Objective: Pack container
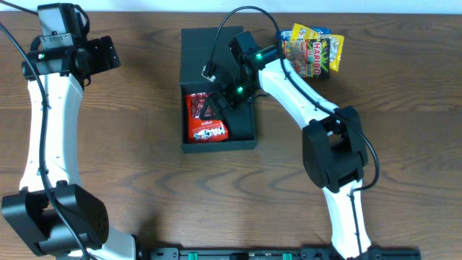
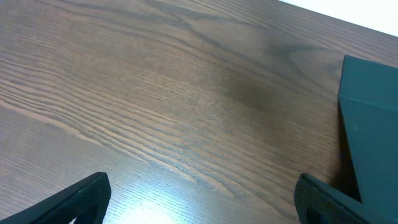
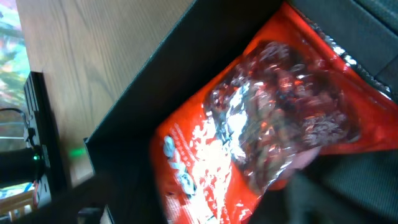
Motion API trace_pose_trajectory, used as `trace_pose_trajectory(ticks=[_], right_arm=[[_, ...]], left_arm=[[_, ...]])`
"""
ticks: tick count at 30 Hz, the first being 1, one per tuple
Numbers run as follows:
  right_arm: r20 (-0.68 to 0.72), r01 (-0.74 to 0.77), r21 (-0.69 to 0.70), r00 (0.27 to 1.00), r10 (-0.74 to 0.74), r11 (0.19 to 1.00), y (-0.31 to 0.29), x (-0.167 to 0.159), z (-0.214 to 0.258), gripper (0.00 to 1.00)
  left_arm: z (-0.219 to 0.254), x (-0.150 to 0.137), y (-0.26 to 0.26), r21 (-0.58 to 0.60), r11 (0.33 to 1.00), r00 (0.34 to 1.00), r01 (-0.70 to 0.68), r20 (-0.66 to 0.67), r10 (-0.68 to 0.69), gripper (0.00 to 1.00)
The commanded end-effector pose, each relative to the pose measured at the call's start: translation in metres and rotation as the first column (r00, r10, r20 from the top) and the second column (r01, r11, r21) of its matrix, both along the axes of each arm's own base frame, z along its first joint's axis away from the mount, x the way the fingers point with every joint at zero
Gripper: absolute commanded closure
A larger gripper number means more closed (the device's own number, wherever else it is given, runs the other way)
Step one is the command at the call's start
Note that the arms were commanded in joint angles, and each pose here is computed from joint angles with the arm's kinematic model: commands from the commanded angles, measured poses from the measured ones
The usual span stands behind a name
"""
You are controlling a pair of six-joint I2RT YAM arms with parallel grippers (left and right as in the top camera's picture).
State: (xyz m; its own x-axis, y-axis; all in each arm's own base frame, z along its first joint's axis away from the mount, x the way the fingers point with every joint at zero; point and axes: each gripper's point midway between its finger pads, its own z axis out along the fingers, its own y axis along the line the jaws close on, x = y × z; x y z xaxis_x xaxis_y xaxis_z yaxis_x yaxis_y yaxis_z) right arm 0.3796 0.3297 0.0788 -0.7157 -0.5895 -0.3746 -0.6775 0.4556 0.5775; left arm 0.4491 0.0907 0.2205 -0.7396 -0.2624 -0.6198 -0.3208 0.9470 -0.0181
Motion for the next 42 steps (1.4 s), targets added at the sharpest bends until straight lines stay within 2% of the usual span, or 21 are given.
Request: trace_pose_trajectory(ticks=[1,4,6,8,10,13,21,24,28,31,33,36,42], right_arm=[[-0.032,0.049,0.011,0.998,-0.049,0.999,0.001,0.007,0.007,0.01],[-0.006,0.068,0.019,0.998,-0.068,0.997,-0.002,0.016,0.029,0.01],[0.039,0.101,-0.016,0.994,-0.101,0.995,-0.011,0.026,0.045,0.01],[0.11,0.196,-0.089,0.976,-0.186,0.977,-0.029,0.045,0.061,0.01],[0.2,0.389,-0.165,0.913,-0.355,0.907,-0.06,0.074,0.08,0.01],[0.295,0.607,-0.194,0.786,-0.544,0.771,-0.114,0.113,0.097,0.01],[0.338,0.868,-0.079,0.485,-0.806,0.49,-0.237,0.194,0.096,0.01],[0.33,0.916,0.008,0.376,-0.866,0.401,-0.266,0.223,0.095,0.01],[0.398,0.918,0.122,0.303,-0.866,0.377,-0.268,0.261,0.09,0.01],[0.433,0.919,0.161,0.261,-0.862,0.359,-0.262,0.28,0.075,0.01],[0.416,0.934,0.167,0.225,-0.881,0.317,-0.264,0.288,0.057,0.01],[0.38,0.949,0.148,0.206,-0.902,0.279,-0.269,0.294,0.027,0.01],[0.39,0.958,0.105,0.206,-0.897,0.266,-0.274,0.297,-0.016,0.01]], left_arm=[[-0.002,0.003,0.001,0.008,1.0,1.0,0.016,-0.006,-0.016,0.05],[-0.002,0.003,0.001,0.008,1.0,1.0,0.016,-0.007,-0.016,0.05],[-0.002,0.003,0.0,0.006,1.0,1.0,0.018,-0.007,-0.018,0.05],[-0.002,0.004,-0.004,-0.012,0.999,0.999,0.033,-0.004,-0.033,0.05],[-0.003,0.005,-0.01,-0.039,0.998,0.999,0.054,0.002,-0.054,0.05],[-0.003,0.005,-0.012,-0.057,0.997,0.998,0.058,0.005,-0.058,0.05],[-0.004,0.003,-0.013,-0.061,0.997,0.998,0.056,-0.005,-0.056,0.05],[-0.004,0.003,-0.013,-0.062,0.997,0.998,0.055,-0.004,-0.056,0.05],[-0.006,0.002,-0.013,-0.064,0.996,0.998,0.055,-0.014,-0.056,0.04],[-0.007,0.0,-0.013,-0.065,0.996,0.998,0.054,-0.02,-0.056,0.05],[-0.008,-0.001,-0.014,-0.066,0.996,0.998,0.054,-0.027,-0.056,0.05],[-0.01,-0.004,-0.014,-0.069,0.996,0.998,0.053,-0.041,-0.056,0.05],[-0.011,-0.005,-0.014,-0.07,0.996,0.997,0.052,-0.047,-0.056,0.05]])
